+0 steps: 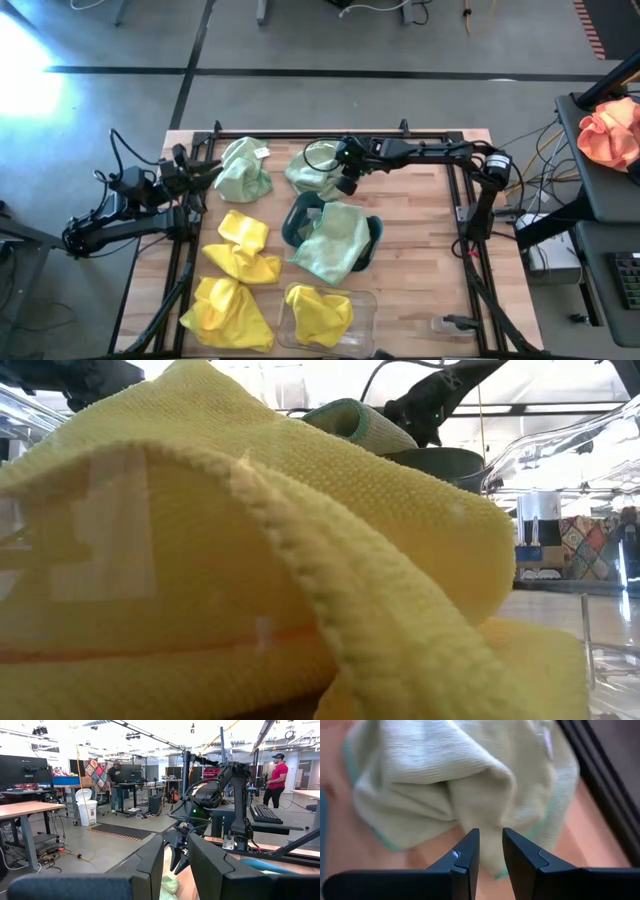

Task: Sort microfiber towel by color & place in baskets
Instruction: Put the right green microfiber cloth into the blue bin, then put the green microfiber cloth into the blue bin

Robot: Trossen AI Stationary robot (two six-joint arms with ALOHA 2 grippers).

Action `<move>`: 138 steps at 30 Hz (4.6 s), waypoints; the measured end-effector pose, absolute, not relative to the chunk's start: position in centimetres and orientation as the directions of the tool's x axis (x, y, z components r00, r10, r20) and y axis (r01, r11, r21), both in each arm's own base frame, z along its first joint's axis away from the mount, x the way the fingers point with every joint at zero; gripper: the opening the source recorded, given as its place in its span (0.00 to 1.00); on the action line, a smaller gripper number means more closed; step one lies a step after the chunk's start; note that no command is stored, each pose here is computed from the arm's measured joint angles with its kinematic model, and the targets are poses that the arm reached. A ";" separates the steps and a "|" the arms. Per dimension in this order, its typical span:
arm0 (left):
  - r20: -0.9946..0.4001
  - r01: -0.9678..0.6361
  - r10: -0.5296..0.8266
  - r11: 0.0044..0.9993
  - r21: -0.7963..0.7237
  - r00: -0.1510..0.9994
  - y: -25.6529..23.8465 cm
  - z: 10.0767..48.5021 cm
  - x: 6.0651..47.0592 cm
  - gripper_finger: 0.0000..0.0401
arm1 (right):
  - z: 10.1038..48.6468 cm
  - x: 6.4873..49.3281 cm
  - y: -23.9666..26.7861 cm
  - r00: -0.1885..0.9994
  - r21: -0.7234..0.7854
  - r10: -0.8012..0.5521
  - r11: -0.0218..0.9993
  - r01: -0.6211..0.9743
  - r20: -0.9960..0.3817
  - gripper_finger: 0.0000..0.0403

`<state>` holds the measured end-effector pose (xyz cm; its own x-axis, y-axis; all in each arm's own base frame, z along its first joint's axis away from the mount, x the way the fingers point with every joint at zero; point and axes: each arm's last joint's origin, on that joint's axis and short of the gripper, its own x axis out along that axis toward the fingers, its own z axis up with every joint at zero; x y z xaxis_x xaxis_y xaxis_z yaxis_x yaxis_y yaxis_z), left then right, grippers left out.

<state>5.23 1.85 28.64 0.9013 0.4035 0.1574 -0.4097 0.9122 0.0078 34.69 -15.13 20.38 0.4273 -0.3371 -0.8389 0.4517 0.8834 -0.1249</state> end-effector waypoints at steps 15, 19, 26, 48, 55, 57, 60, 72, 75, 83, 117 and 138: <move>0.168 -0.419 0.412 0.908 0.009 0.896 1.9 28.7 5.2 0.19 | 20.3 32.2 -19.8 0.454 -0.010 -0.271 0.867 0.499 -0.849 0.19; 0.168 -0.420 0.413 0.907 0.008 0.895 1.9 28.7 5.2 0.19 | 20.2 32.0 -19.9 0.463 0.028 -0.238 0.868 0.496 -0.854 0.22; 0.165 -0.452 0.445 0.892 0.006 0.880 2.0 28.7 5.2 0.19 | 20.2 32.3 -19.6 0.477 0.046 -0.217 0.876 0.480 -0.852 0.31; 0.163 -0.452 0.445 0.892 0.007 0.881 2.0 28.7 5.2 0.19 | 19.1 34.1 -19.1 0.575 0.188 -0.147 0.855 0.483 -0.805 0.40; 0.163 -0.450 0.444 0.893 -0.001 0.881 2.0 28.7 5.2 0.19 | 17.4 35.6 -18.8 0.558 0.200 -0.104 0.867 0.456 -0.823 0.40; 0.163 -0.449 0.444 0.893 -0.003 0.881 2.0 28.7 5.2 0.19 | 17.6 36.0 -19.0 0.567 0.196 -0.109 0.871 0.450 -0.817 0.40; 0.163 -0.449 0.444 0.893 -0.003 0.881 2.0 28.7 5.2 0.19 | 17.8 36.6 -19.3 0.579 0.184 -0.114 0.884 0.431 -0.807 0.40; 0.132 -0.448 0.444 0.894 0.003 0.886 2.0 28.4 5.2 0.19 | 16.9 38.3 -20.2 0.470 0.130 -0.081 0.908 0.399 -0.879 0.41; 0.132 -0.448 0.444 0.894 0.003 0.886 2.0 28.4 5.2 0.19 | 16.6 38.7 -20.5 0.426 0.087 -0.112 0.903 0.422 -0.898 0.41; 0.132 -0.449 0.444 0.894 0.003 0.886 2.0 28.4 5.2 0.19 | 16.5 39.6 -20.8 0.334 0.052 -0.099 0.908 0.415 -0.937 0.37; 0.130 -0.428 0.428 0.903 -0.029 0.894 1.9 28.4 5.2 0.19 | 26.1 42.3 -21.6 0.508 0.125 -0.112 0.904 0.409 -0.854 0.02; 0.097 -0.402 0.402 0.915 -0.026 0.910 1.9 28.0 5.3 0.19 | 34.9 42.2 -16.6 0.625 0.295 0.022 0.893 0.338 -0.781 0.02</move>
<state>5.31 1.86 28.05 0.9102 0.4025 0.0972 -0.4020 0.9153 -0.0256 42.23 -16.60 34.91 0.6247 0.0215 -0.7806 0.3384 0.8934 0.2955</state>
